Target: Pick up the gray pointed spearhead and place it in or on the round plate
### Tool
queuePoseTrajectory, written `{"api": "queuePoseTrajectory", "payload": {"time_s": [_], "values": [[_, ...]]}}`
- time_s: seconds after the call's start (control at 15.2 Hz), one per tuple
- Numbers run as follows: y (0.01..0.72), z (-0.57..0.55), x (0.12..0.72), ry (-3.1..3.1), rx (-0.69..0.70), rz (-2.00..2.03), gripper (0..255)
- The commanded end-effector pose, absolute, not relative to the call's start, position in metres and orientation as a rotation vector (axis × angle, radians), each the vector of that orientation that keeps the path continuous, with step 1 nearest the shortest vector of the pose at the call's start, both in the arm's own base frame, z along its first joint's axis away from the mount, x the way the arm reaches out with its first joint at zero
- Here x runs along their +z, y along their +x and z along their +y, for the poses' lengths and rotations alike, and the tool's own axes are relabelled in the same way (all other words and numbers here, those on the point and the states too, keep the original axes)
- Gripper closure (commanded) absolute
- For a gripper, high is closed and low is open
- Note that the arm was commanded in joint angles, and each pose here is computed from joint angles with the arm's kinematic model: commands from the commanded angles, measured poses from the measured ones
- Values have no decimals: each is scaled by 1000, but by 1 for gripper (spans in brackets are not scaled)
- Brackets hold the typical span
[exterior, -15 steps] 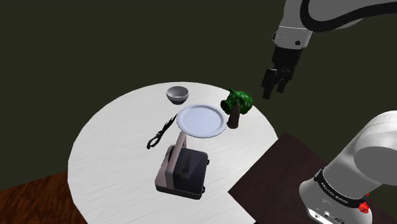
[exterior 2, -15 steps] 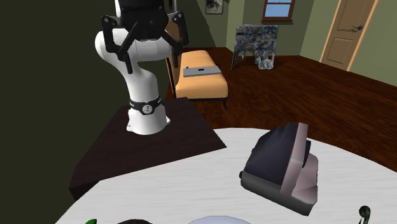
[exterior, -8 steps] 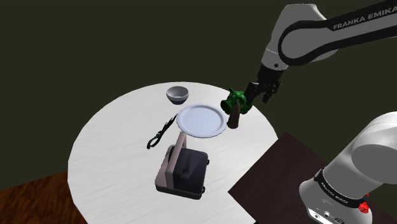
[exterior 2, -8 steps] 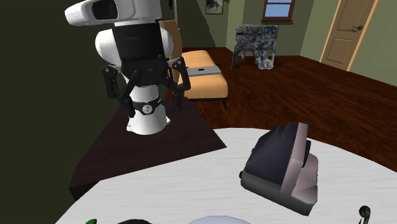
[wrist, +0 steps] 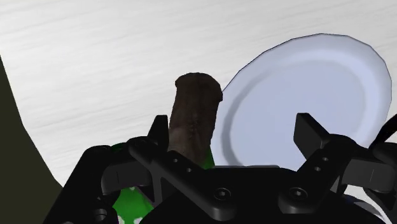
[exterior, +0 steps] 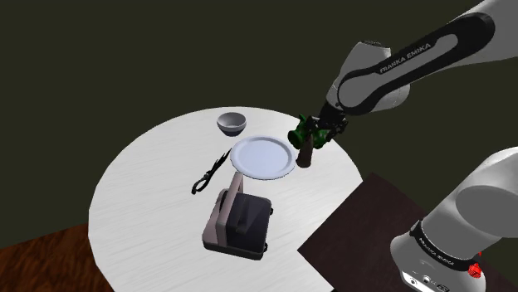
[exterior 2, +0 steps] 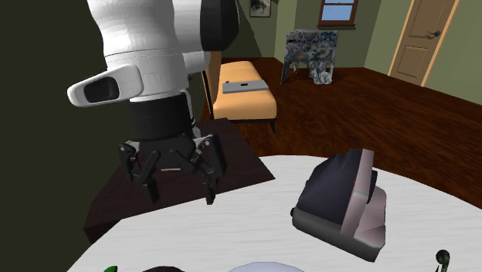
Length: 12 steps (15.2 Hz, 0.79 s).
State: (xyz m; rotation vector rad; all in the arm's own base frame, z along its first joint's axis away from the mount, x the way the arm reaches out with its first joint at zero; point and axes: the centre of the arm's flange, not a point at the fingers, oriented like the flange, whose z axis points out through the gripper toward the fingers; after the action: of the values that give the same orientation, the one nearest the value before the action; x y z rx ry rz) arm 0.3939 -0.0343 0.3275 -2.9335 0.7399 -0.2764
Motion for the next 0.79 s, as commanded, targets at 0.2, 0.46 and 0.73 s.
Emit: {"api": "queuePoseTrajectory", "payload": {"time_s": [0.2, 0.46, 0.73], "values": [[412, -42, 294, -2893, -349, 838, 0], [417, -42, 273, -2893, -349, 838, 0], [419, -41, 265, -2893, -349, 838, 0]]}}
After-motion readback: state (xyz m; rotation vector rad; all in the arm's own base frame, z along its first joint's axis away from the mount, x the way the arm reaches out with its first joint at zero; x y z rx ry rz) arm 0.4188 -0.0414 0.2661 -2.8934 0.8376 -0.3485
